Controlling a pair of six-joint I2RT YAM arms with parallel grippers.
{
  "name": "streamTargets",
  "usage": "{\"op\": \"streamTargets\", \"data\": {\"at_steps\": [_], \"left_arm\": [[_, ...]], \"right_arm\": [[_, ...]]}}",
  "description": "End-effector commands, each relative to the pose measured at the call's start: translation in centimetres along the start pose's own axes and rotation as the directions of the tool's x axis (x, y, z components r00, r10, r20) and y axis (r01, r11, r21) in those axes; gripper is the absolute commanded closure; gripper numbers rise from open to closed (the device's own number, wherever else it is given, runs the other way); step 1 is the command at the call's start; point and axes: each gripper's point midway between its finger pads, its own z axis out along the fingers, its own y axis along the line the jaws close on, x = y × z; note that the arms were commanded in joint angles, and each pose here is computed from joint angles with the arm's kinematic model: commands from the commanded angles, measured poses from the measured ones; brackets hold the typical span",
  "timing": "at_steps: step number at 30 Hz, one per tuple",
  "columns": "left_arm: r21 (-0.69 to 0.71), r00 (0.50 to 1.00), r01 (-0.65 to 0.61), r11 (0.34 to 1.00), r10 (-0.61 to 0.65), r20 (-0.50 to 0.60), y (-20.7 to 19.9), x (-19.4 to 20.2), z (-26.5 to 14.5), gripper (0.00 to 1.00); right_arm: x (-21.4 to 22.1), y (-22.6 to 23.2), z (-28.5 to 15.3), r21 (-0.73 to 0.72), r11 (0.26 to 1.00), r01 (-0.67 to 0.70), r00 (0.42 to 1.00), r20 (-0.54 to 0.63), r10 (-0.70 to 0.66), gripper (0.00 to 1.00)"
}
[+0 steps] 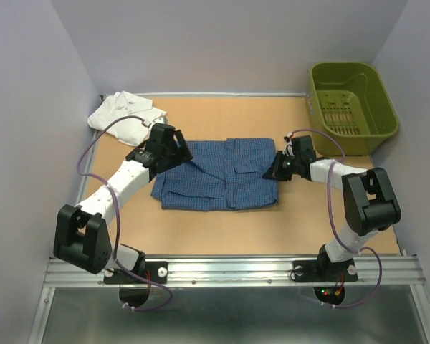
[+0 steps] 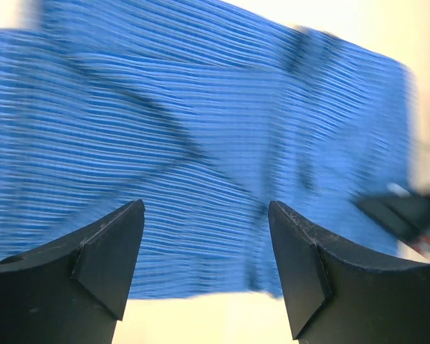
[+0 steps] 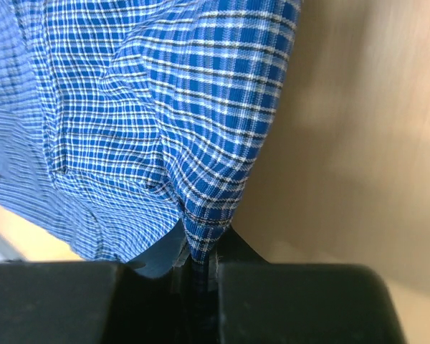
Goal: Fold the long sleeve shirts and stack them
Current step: Fold the shirt
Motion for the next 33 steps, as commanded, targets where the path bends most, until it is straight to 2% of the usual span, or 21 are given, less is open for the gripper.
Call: {"op": "streamTargets", "data": {"at_steps": [1, 7, 11, 16, 19, 20, 24, 27, 30, 31, 33], "left_arm": [[-0.16, 1.0, 0.029, 0.987, -0.029, 0.004, 7.7, -1.0, 0.6, 0.19], [-0.241, 0.994, 0.083, 0.967, -0.099, -0.054, 11.7, 1.4, 2.5, 0.21], [-0.22, 0.981, 0.122, 0.968, -0.151, -0.122, 12.1, 4.3, 3.4, 0.25], [-0.153, 0.964, 0.133, 0.979, -0.164, -0.208, 11.2, 7.4, 4.2, 0.28], [-0.086, 0.962, 0.156, 0.984, -0.172, -0.214, 9.7, 7.9, 4.4, 0.32], [-0.047, 0.959, 0.158, 0.986, -0.164, -0.232, 8.9, 8.5, 4.4, 0.33], [-0.009, 0.956, 0.152, 0.988, -0.149, -0.253, 7.2, 9.5, 4.8, 0.35], [0.013, 0.95, 0.165, 0.986, -0.156, -0.269, 6.2, 10.2, 5.1, 0.39], [0.0, 0.946, 0.174, 0.985, -0.167, -0.278, 5.7, 11.0, 5.3, 0.51], [0.0, 0.945, 0.173, 0.985, -0.166, -0.28, 5.5, 11.2, 5.2, 0.51], [0.024, 0.948, 0.18, 0.983, -0.167, -0.272, 4.4, 11.2, 5.5, 0.56]], "right_arm": [[-1.7, -1.0, -0.9, 0.091, 0.982, 0.168, 0.985, -0.049, -0.164, 0.99], [-6.4, -0.7, -2.2, 0.205, 0.939, 0.276, 0.96, -0.02, -0.278, 1.0], [-8.9, -0.3, -3.2, 0.257, 0.901, 0.349, 0.935, -0.029, -0.354, 1.0], [-11.6, 0.4, -4.4, 0.305, 0.851, 0.427, 0.897, -0.02, -0.442, 0.99], [-13.0, 1.4, -5.2, 0.316, 0.829, 0.462, 0.875, -0.012, -0.483, 0.99], [-13.7, 1.8, -5.7, 0.335, 0.801, 0.496, 0.852, -0.014, -0.523, 0.99], [-14.4, 2.6, -6.0, 0.386, 0.748, 0.54, 0.817, -0.026, -0.576, 0.97], [-14.9, 3.3, -5.9, 0.437, 0.697, 0.569, 0.789, -0.05, -0.612, 0.96], [-15.6, 3.7, -5.7, 0.524, 0.618, 0.586, 0.76, -0.091, -0.643, 0.95], [-15.3, 4.3, -5.4, 0.515, 0.616, 0.596, 0.755, -0.098, -0.649, 0.95], [-15.1, 4.7, -5.5, 0.572, 0.562, 0.598, 0.74, -0.125, -0.66, 0.95]]}}
